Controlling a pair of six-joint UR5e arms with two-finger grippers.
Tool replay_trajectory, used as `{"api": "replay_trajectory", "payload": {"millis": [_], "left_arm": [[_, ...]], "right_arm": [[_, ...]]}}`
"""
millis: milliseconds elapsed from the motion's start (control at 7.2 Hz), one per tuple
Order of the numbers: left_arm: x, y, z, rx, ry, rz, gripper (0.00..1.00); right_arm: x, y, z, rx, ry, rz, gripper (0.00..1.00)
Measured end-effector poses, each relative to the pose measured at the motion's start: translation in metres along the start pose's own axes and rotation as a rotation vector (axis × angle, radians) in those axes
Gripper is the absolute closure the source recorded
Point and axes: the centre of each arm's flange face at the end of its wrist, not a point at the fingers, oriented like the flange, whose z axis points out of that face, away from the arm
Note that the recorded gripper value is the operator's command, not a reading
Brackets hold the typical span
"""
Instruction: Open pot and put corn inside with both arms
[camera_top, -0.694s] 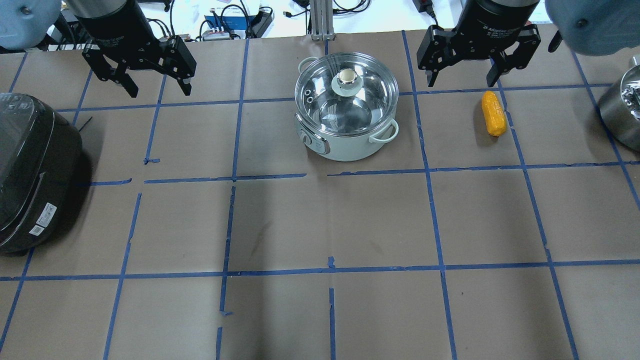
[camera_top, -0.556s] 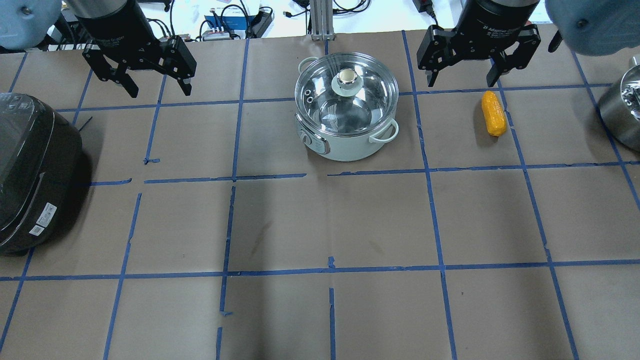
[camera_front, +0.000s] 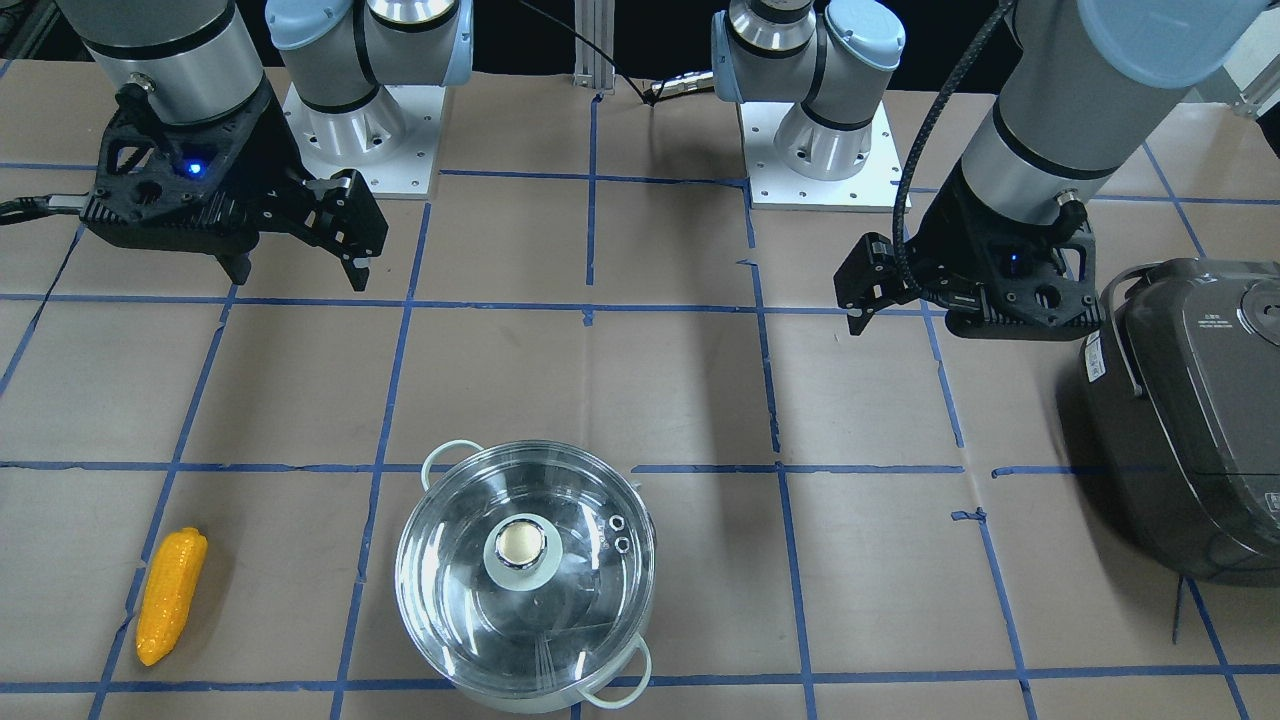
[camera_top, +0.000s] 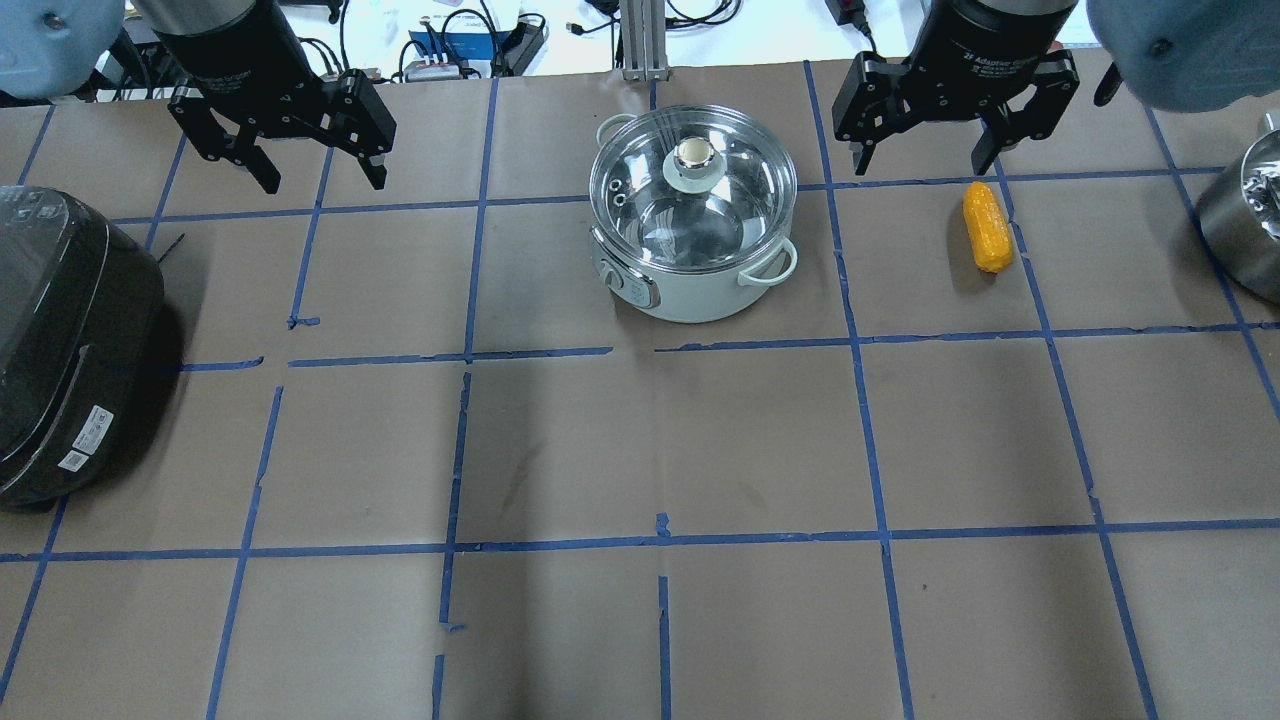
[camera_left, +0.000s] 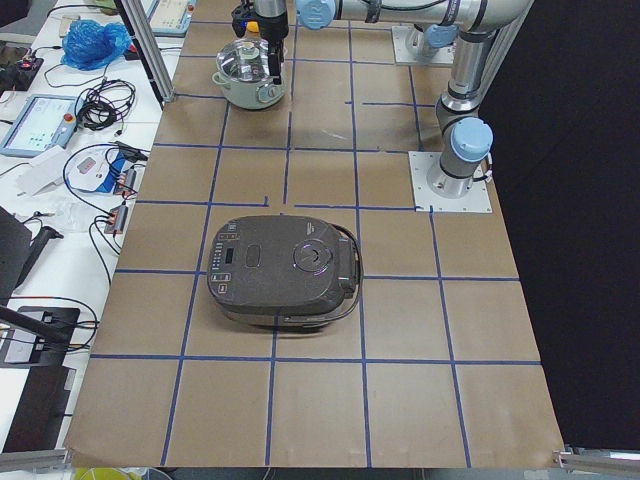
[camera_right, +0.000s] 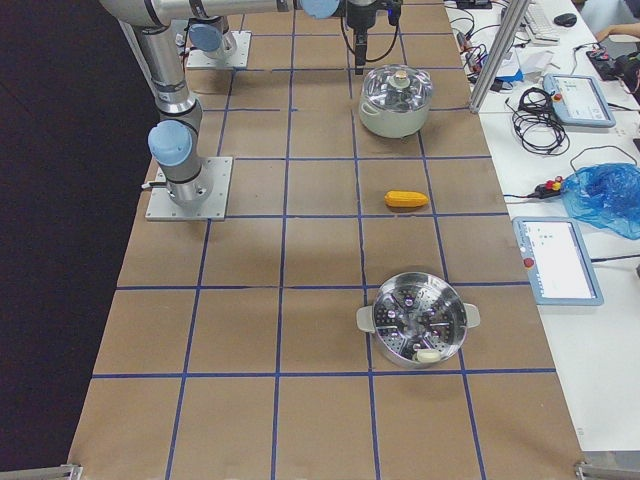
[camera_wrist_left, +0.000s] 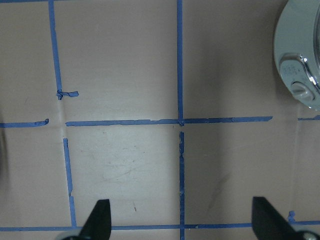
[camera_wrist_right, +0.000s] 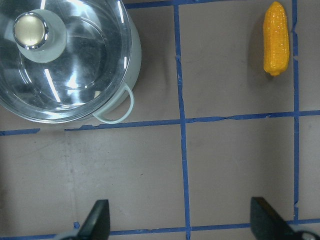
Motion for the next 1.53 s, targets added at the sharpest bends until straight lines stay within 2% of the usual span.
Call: {"api": "replay_trajectory", "payload": {"millis": [278, 694, 972, 1111, 1250, 1528], "left_arm": [[0.028, -0.011, -0.002, 0.022, -0.001, 0.038, 0.00], [0.150, -0.059, 0.011, 0.052, 0.004, 0.060, 0.00], [0.235, -0.090, 0.040, 0.060, 0.017, 0.054, 0.00], [0.266, -0.101, 0.060, 0.065, 0.029, 0.060, 0.00], [0.284, -0.111, 0.079, 0.072, 0.038, 0.059, 0.00], [0.296, -0.120, 0.106, 0.060, 0.038, 0.051, 0.00]], "right_arm": [[0.000, 0.000, 0.000, 0.000, 0.000, 0.001, 0.00], [0.005, -0.005, -0.003, 0.013, 0.004, 0.004, 0.00], [0.047, -0.043, -0.005, 0.025, 0.030, 0.048, 0.00], [0.076, -0.069, 0.002, 0.012, 0.039, 0.072, 0.00], [0.102, -0.092, 0.021, -0.016, 0.043, 0.092, 0.00], [0.149, -0.127, 0.084, -0.091, 0.042, 0.089, 0.01]]}}
